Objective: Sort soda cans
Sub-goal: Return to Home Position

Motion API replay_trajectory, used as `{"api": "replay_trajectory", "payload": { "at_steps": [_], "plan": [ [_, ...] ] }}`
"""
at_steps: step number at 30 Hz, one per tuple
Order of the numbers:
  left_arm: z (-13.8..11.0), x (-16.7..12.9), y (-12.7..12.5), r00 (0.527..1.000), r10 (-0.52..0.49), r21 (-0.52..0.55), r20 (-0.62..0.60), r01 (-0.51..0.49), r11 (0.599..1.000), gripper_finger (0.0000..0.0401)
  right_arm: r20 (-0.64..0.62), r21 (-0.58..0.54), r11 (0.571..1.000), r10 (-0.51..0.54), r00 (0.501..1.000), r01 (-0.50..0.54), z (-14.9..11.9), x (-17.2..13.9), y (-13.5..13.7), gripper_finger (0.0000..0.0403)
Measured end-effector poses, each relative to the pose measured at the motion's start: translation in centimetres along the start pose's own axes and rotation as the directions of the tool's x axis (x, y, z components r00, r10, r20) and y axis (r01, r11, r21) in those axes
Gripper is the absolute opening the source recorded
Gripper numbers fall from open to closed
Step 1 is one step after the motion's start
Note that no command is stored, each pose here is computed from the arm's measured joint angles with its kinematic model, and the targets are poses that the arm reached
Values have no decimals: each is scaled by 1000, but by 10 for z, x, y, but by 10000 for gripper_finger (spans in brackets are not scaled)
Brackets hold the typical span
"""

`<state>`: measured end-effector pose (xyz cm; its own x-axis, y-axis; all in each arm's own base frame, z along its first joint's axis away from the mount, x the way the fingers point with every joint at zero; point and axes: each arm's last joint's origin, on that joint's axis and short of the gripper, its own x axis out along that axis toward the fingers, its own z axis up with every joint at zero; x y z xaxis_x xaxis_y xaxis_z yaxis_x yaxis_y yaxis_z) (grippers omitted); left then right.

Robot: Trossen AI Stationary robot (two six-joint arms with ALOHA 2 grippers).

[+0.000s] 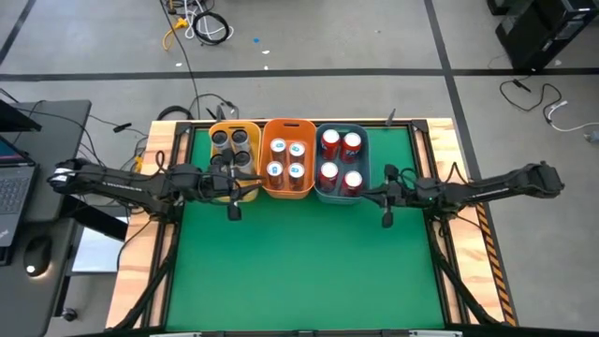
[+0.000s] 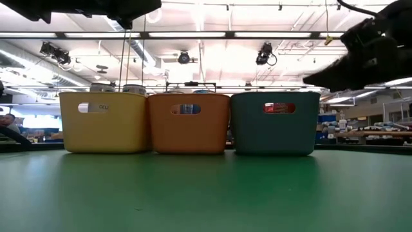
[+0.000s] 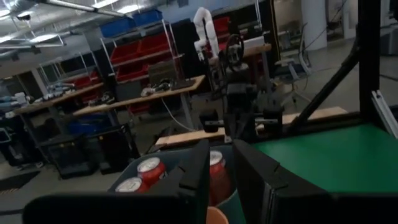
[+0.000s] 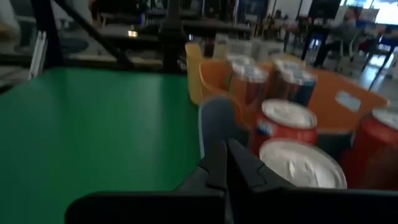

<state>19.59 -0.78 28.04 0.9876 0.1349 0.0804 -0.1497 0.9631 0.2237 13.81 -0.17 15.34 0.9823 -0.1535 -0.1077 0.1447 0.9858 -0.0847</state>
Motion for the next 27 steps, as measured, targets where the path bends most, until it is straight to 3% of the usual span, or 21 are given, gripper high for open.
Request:
{"api": "replay_trajectory", "payload": {
  "at_steps": [6,10,15,20,27],
  "plan": [
    [1,-3,4,1000,0,-20,-3,0,1000,64,-47,22,1000,-16,999,17,-3,-14,-4,0],
    [-15,-6,8,999,-30,-36,41,31,999,53,-32,9,1000,-24,999,24,-2,-23,-6,0],
    [-38,-26,12,991,-31,-40,128,36,999,33,15,14,1000,-13,1000,13,1,-32,-8,0],
    [-53,-47,11,992,-27,-41,124,32,999,6,74,-23,1000,-2,997,4,5,-36,-9,0],
    [-70,-72,10,995,-7,-85,101,15,996,6,73,-18,1000,-23,997,24,5,-36,-12,0]
  ]
}}
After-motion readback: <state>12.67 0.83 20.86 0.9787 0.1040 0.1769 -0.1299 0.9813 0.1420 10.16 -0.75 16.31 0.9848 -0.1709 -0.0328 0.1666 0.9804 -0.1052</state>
